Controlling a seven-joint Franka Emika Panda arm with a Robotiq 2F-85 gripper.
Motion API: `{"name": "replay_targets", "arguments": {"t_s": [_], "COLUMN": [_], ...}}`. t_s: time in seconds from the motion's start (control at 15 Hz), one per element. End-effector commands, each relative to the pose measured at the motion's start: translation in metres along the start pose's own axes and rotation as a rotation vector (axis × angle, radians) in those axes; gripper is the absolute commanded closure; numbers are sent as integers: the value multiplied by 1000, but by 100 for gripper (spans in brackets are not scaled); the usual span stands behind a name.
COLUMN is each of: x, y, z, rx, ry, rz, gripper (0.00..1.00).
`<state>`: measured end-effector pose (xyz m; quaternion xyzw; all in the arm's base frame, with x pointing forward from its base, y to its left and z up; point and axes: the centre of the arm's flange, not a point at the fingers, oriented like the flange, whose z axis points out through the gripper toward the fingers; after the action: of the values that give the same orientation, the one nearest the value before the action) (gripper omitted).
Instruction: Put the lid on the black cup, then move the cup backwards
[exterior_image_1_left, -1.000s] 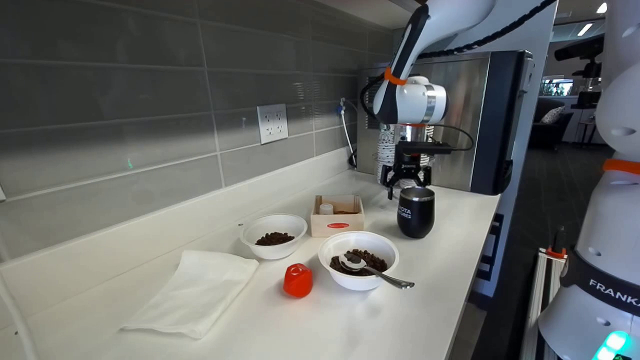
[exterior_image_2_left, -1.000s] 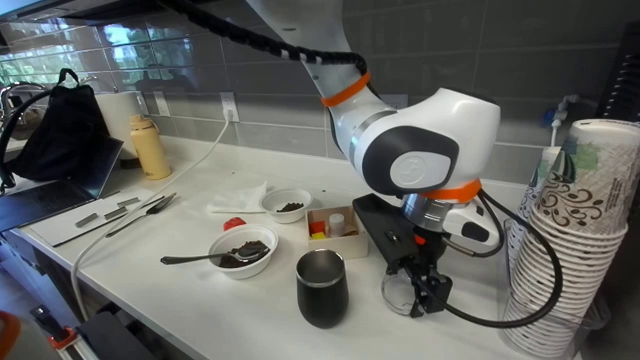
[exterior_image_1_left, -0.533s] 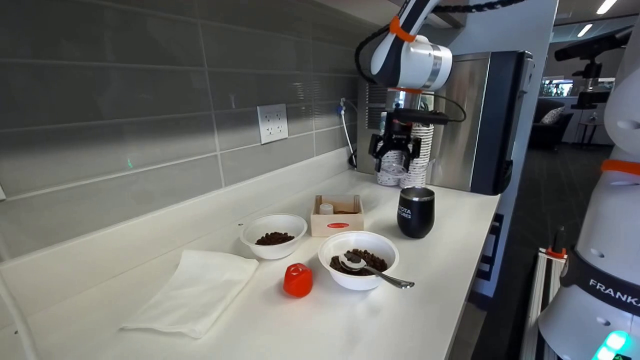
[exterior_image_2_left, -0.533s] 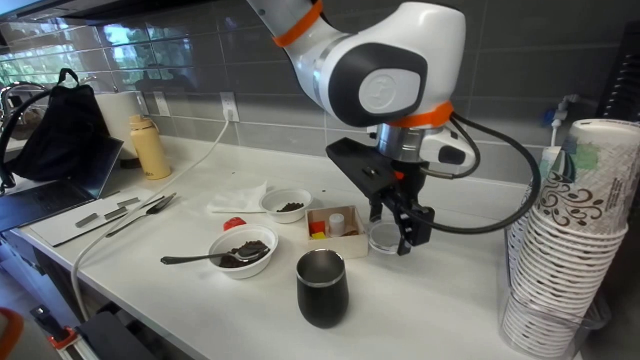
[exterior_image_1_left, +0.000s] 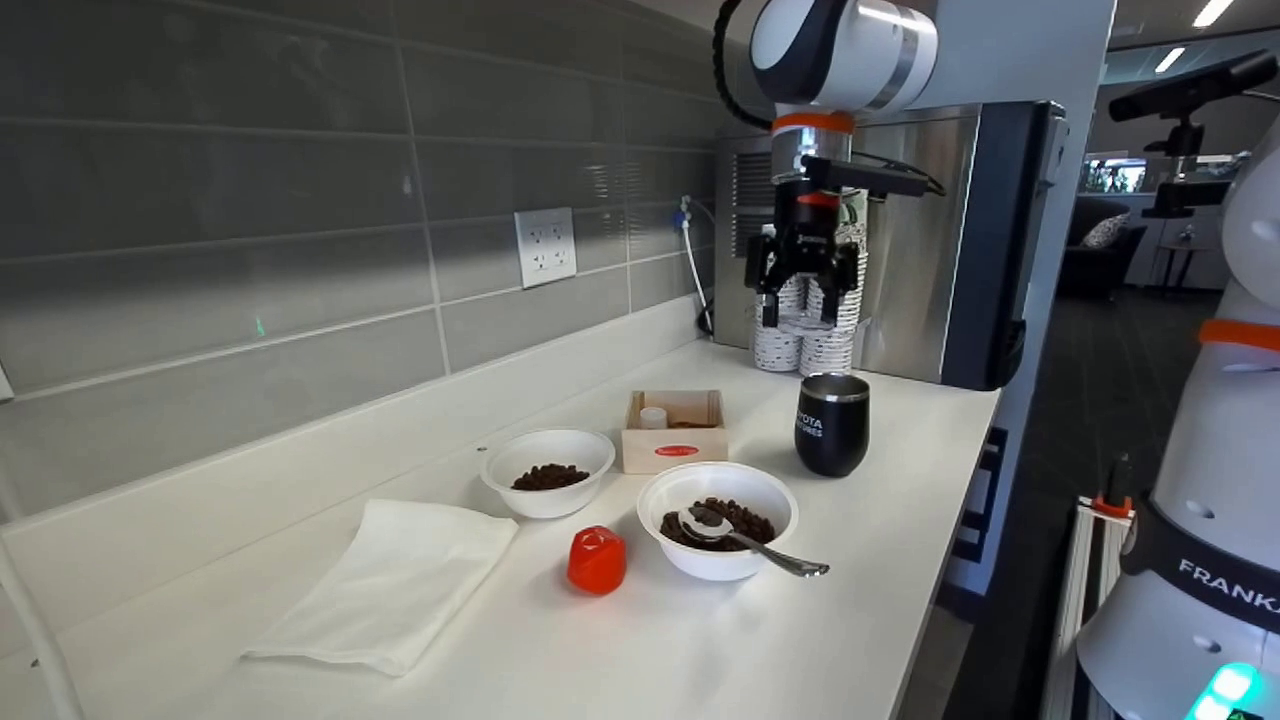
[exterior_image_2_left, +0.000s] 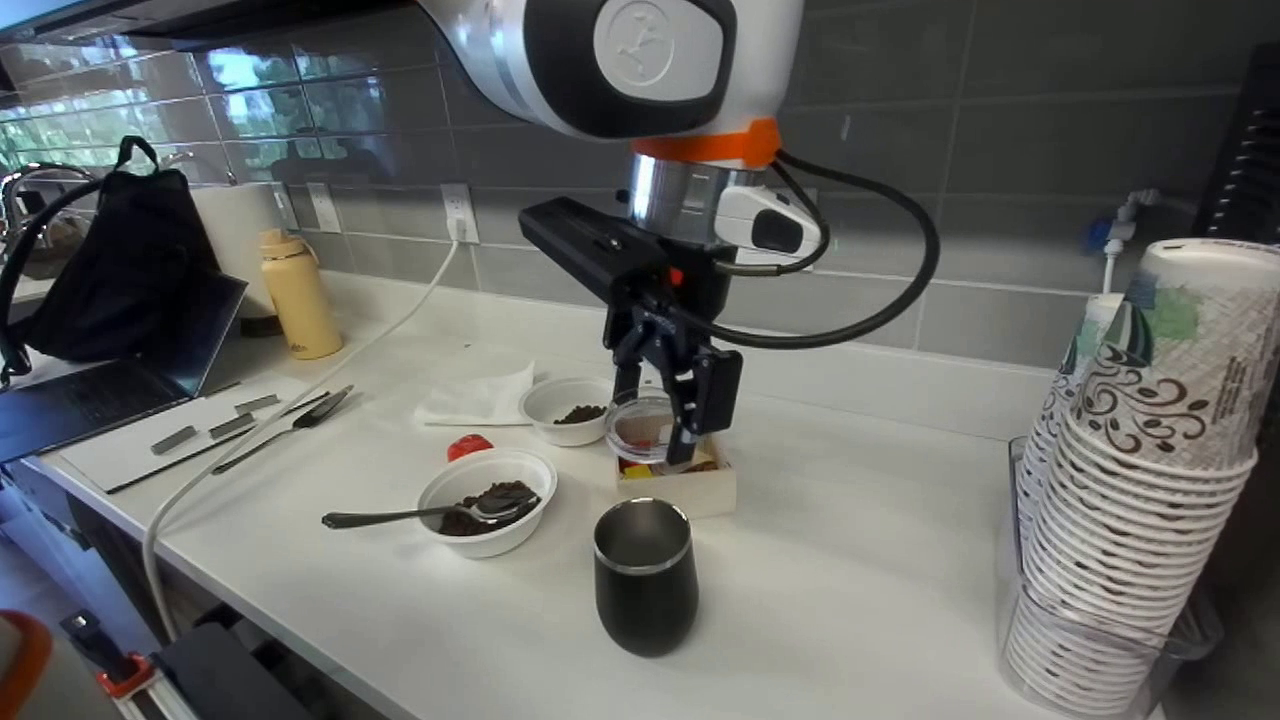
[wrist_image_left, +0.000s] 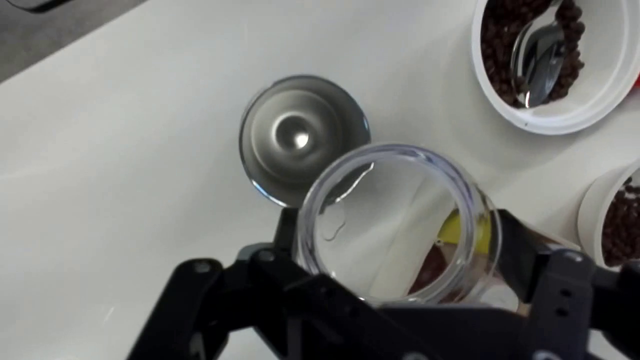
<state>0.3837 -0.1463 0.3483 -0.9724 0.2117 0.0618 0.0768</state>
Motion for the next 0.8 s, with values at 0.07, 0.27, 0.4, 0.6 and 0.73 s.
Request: {"name": "replay_targets", "arguments": {"t_s": [0.07,0.27,0.4,0.6,0.73], "x": [-39,-40,-38,-31,-27], "y": [9,22,29,35,36], "z": [7,22,31,39,41], "rx": [-61,-79,-78,-62,-58], "ry": [-44,-33,-18,16,38], "rz": [33,60,77,87,87], "gripper": [33,33,33,33,33]}}
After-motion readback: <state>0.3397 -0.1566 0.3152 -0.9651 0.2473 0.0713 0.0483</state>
